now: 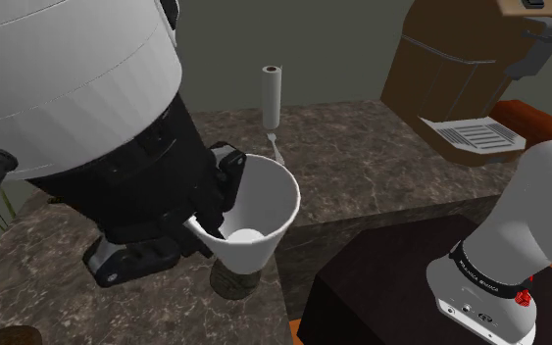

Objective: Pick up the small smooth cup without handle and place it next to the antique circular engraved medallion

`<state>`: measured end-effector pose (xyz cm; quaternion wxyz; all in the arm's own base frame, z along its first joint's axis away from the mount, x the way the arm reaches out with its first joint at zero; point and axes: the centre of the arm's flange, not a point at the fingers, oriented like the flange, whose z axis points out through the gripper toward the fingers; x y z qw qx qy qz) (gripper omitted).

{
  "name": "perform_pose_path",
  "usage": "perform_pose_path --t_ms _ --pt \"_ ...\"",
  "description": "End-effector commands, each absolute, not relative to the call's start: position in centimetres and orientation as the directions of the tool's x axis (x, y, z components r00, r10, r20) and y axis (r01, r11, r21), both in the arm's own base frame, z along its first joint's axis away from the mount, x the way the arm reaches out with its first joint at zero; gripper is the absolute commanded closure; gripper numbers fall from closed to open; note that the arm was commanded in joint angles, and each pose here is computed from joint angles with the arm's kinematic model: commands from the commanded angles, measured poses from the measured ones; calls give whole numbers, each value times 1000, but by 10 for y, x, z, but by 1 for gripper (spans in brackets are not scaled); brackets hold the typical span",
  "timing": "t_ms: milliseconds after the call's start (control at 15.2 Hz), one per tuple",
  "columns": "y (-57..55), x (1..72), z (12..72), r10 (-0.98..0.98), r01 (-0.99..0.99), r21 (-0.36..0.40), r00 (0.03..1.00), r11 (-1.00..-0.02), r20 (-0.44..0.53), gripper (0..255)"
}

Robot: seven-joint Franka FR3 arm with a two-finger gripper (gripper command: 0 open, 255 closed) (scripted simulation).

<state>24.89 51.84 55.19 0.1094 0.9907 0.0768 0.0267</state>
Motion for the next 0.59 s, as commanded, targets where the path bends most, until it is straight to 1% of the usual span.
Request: perform_pose_path --t_ms 0,198,528 --pt "548 245 551 153 141 221 987 -965 37 255" --pt "589 236 551 153 141 221 987 -965 37 255" --pt "589 236 525 153 142 221 987 -965 37 255"
